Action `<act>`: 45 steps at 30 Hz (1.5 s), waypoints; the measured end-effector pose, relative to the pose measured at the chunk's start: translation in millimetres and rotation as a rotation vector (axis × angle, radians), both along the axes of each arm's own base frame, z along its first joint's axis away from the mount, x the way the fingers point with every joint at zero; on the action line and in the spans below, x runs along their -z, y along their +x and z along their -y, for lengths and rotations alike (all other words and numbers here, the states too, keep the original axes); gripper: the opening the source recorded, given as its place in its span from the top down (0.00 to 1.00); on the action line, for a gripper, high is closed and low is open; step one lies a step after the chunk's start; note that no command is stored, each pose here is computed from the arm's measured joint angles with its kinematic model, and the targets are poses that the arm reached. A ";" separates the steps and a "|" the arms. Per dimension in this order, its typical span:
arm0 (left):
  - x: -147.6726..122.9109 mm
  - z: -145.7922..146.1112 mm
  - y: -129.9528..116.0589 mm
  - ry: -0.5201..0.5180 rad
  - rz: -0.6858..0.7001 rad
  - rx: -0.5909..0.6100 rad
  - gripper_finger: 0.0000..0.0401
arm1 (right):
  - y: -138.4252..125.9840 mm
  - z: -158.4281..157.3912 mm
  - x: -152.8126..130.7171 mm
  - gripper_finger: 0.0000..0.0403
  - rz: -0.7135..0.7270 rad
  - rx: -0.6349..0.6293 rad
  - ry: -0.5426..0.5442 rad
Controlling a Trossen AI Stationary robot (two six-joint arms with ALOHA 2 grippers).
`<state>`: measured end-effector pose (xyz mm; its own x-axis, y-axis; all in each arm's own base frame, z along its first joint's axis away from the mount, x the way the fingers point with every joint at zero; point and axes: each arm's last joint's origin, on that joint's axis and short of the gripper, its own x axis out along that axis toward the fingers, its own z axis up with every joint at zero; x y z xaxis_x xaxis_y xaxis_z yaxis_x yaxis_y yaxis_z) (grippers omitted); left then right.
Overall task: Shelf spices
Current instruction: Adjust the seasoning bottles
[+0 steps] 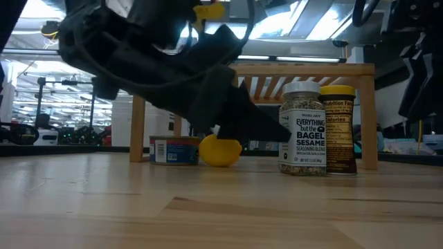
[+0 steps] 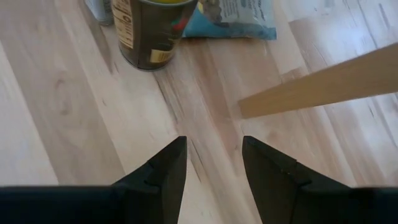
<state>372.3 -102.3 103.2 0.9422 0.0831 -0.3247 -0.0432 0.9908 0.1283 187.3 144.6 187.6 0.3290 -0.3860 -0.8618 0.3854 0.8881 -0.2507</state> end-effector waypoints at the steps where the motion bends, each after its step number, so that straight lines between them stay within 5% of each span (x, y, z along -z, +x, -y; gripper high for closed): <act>1: -0.4 -1.5 1.2 -0.009 0.000 0.003 0.34 | 0.4 -0.4 0.0 0.60 0.002 -0.006 0.002; 32: -6.8 -5.3 6.0 -0.034 0.050 0.019 0.34 | 36.2 2.2 -4.0 0.60 0.205 -0.043 0.096; 45: -6.9 -6.5 5.9 0.002 0.050 -0.007 0.34 | 55.3 -12.1 22.3 0.60 0.219 -0.103 0.089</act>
<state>378.3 -95.8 110.1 0.9566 0.0902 -0.2770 -0.0563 0.9902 0.1280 242.6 156.7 165.4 0.5453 -0.2666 -0.7948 0.3279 0.9404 -0.0905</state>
